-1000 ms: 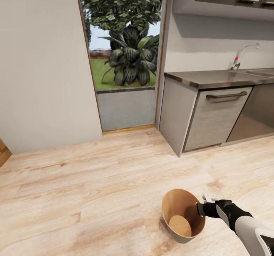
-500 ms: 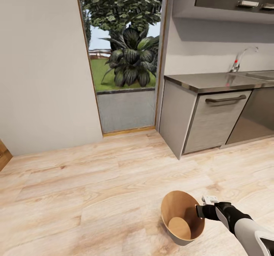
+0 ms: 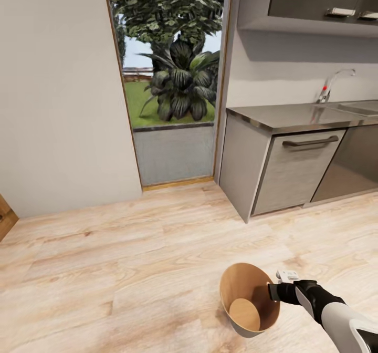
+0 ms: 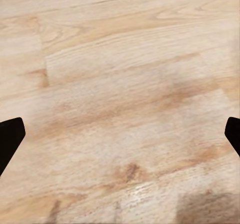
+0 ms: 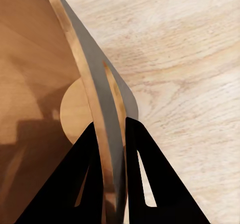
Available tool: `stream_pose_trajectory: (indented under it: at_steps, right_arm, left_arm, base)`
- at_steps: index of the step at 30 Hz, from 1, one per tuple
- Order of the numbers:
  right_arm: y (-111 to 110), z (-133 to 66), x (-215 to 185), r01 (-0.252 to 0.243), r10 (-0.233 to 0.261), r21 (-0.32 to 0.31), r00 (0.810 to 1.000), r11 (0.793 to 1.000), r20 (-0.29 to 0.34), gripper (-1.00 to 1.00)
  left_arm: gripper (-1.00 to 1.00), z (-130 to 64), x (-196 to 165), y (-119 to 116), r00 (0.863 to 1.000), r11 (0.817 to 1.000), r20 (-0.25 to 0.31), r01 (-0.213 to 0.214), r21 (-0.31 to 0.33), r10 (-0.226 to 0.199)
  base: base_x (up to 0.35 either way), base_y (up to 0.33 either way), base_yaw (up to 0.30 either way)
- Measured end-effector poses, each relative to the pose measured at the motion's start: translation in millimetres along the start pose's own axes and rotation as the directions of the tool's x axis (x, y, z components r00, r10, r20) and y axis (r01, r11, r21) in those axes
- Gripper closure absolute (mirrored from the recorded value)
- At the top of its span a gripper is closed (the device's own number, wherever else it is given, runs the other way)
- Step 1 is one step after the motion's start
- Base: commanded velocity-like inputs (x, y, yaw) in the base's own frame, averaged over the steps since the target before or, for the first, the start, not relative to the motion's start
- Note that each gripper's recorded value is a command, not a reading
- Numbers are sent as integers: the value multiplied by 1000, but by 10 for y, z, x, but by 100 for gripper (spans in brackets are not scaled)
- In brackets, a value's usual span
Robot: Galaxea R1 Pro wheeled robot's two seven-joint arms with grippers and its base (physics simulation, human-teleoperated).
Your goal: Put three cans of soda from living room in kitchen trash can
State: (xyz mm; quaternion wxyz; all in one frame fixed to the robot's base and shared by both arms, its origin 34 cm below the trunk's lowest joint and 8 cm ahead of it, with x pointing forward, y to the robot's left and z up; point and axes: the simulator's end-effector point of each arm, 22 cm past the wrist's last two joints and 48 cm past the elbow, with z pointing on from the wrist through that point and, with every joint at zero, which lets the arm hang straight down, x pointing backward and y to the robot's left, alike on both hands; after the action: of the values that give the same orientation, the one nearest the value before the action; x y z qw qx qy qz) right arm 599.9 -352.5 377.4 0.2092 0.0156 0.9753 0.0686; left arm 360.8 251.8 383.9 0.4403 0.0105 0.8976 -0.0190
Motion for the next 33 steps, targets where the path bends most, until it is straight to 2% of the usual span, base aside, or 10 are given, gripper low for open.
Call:
stream_pose_trajectory:
  at_steps: [28, 33]
  right_arm:
    - [132, -468, -306, 5, -5, -8, 1000, 1000, -6, 100]
    - [185, -557, -362, 1, -2, -29, 1000, 1000, -5, 100]
  left_arm:
    - [-100, -270, -535, 14, 1000, 1000, -1, 1, -6, -1]
    - [-100, -200, -719, 56, 1000, 1000, 13, 1, -12, -1]
  base:
    - [0, 0, 0]
    - [0, 0, 0]
